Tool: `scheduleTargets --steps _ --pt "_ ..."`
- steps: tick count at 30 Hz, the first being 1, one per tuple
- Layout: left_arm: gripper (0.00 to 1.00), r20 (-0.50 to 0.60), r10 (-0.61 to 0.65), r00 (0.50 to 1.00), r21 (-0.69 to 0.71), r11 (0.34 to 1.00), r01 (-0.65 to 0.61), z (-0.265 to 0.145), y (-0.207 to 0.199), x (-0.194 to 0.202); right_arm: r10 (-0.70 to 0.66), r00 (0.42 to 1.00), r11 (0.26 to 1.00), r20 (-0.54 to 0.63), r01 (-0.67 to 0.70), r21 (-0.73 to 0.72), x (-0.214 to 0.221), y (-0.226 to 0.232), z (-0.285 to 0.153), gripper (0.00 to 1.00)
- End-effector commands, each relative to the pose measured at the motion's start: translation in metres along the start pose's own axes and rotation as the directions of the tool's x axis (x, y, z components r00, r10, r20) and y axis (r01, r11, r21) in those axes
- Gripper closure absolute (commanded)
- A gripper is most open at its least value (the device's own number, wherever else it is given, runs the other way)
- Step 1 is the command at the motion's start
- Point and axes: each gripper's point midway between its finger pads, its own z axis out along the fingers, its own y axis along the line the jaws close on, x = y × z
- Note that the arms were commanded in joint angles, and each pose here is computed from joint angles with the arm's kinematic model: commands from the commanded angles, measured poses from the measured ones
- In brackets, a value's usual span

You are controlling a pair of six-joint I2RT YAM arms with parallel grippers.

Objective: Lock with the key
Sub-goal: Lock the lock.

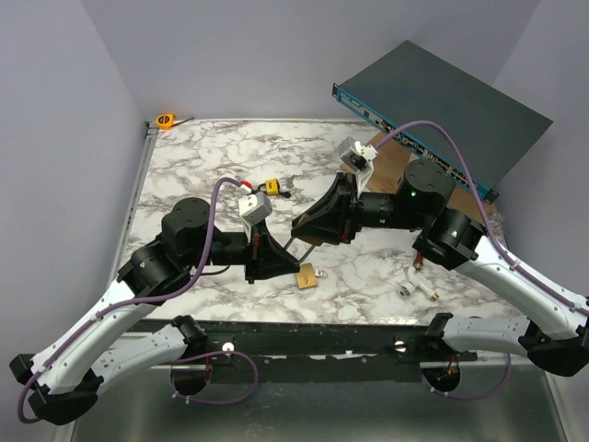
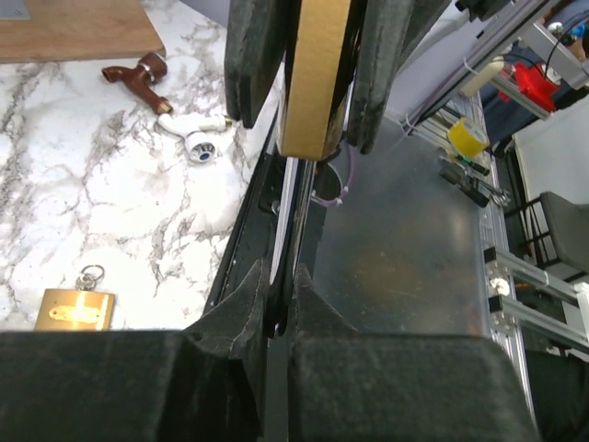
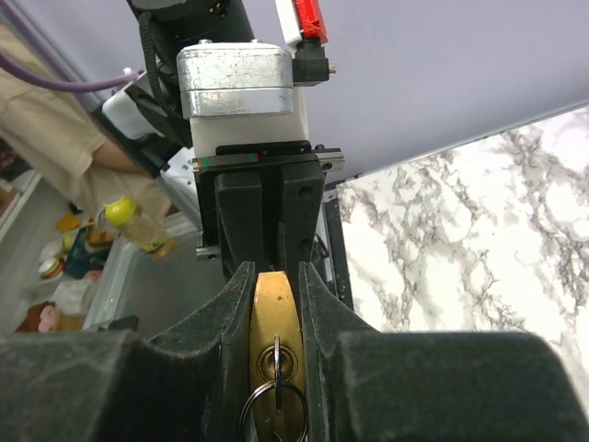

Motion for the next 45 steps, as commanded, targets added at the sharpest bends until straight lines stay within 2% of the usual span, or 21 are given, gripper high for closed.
scheduleTargets --steps 1,10,18,26,37,45 --pt "1.00 0.209 0.085 0.974 -0.057 0.996 -0.075 -0.009 0.000 -0.050 -0.040 0.993 0.974 0.107 0.015 0.228 -0.015 -0.043 -0.004 0.88" --pt "1.00 0.306 0.073 0.949 -0.066 0.996 -0.055 -0.018 0.004 -0.065 -0.004 0.995 0.938 0.097 -0.030 0.347 0.010 -0.070 -0.011 0.85" --pt "1.00 0.378 0.077 0.923 -0.040 0.997 -0.067 -0.028 -0.003 -0.078 -0.011 0.994 0.928 0.110 -0.030 0.371 0.011 -0.072 -0.020 0.85" --pt "1.00 0.463 0.078 0.883 0.031 0.994 -0.105 -0.038 -0.022 -0.096 -0.013 0.992 0.941 0.129 -0.032 0.336 0.009 -0.063 -0.021 0.86" --pt "1.00 0.540 0.056 0.840 0.074 0.991 -0.113 -0.048 -0.036 -0.113 -0.002 0.988 0.948 0.154 -0.047 0.314 0.006 -0.058 -0.022 0.99" --pt "1.00 0.597 0.036 0.801 0.089 0.990 -0.111 -0.056 -0.042 -0.123 0.007 0.986 0.949 0.167 -0.059 0.308 0.006 -0.056 -0.023 0.99"
